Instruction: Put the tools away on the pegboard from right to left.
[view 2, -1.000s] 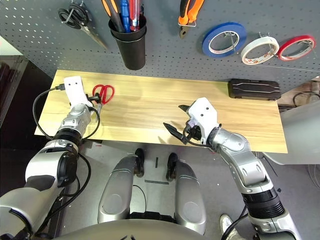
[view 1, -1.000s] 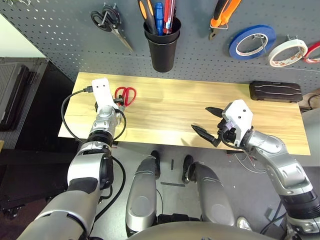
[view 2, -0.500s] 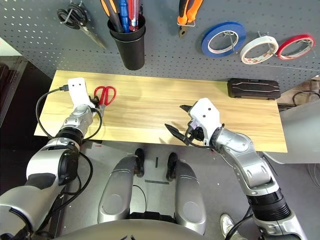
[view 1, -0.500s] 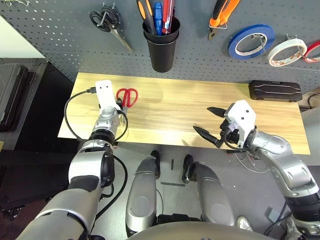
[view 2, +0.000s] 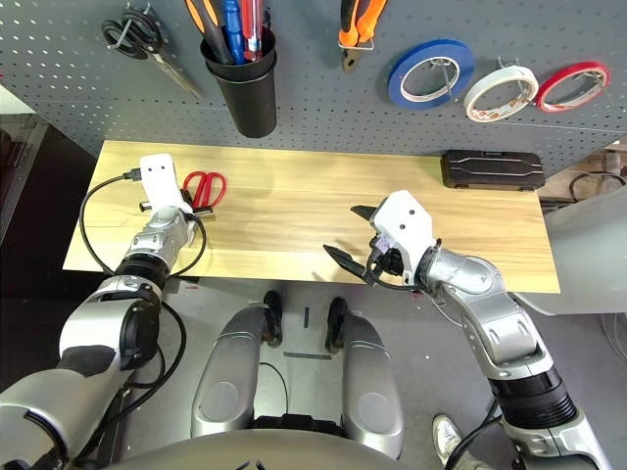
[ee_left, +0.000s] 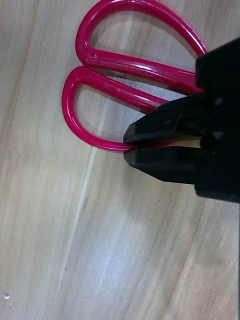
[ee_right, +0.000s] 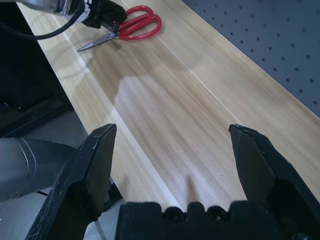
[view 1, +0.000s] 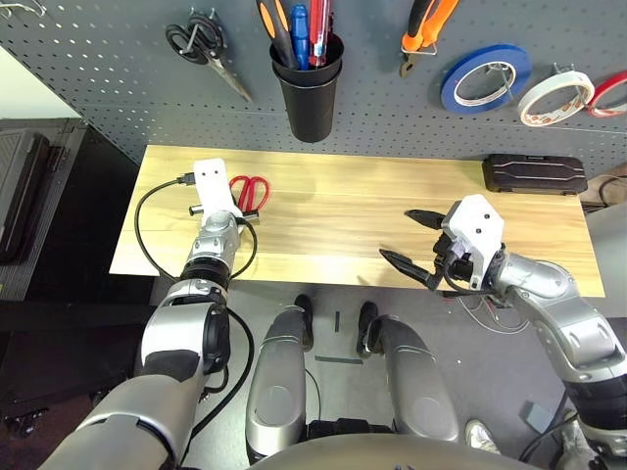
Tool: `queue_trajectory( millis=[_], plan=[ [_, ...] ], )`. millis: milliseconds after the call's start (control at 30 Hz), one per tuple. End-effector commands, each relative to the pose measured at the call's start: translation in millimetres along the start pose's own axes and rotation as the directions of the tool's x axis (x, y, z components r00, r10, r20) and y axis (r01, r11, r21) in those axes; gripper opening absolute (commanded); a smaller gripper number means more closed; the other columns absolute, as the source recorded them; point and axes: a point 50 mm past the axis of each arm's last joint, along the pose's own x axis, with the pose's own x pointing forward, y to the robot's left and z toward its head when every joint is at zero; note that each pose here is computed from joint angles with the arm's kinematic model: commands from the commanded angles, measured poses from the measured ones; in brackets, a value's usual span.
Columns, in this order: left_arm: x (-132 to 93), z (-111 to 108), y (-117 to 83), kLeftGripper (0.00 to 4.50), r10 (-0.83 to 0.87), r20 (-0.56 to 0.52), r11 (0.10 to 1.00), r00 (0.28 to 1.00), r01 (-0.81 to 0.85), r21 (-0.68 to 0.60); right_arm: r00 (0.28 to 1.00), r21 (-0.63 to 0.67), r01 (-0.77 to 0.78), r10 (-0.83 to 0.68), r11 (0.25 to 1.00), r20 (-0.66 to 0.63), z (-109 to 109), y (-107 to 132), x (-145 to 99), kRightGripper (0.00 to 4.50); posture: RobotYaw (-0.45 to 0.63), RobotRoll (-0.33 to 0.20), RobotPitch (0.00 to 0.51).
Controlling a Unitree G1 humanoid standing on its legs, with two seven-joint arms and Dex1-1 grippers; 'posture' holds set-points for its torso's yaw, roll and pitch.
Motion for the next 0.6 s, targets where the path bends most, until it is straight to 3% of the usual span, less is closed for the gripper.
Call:
queue_trajectory(
  millis=[33,300,600],
  plan=[
    [-7,-14,-1,0.01,-0.026,-0.012,0.998,1.0,0.025,-0.062,1.0,0.01,-0.023,0.023,1.0,0.007,-5,1,1,4.5,0.11,0.0,0.39],
    [-34,4,1,0.01,-0.073,0.179,0.985,0.981,0.099,-0.143,0.993,-0.004,-0.031,0.032,1.0,0.11,-2,-4,8,4.5,0.16,0.0,0.366],
    [-69,26,14,0.01,-0.032,0.337,0.95,0.941,0.133,-0.282,0.93,-0.017,-0.052,0.054,0.999,0.363,9,-8,12,4.5,0.22,0.0,0.337]
  ],
)
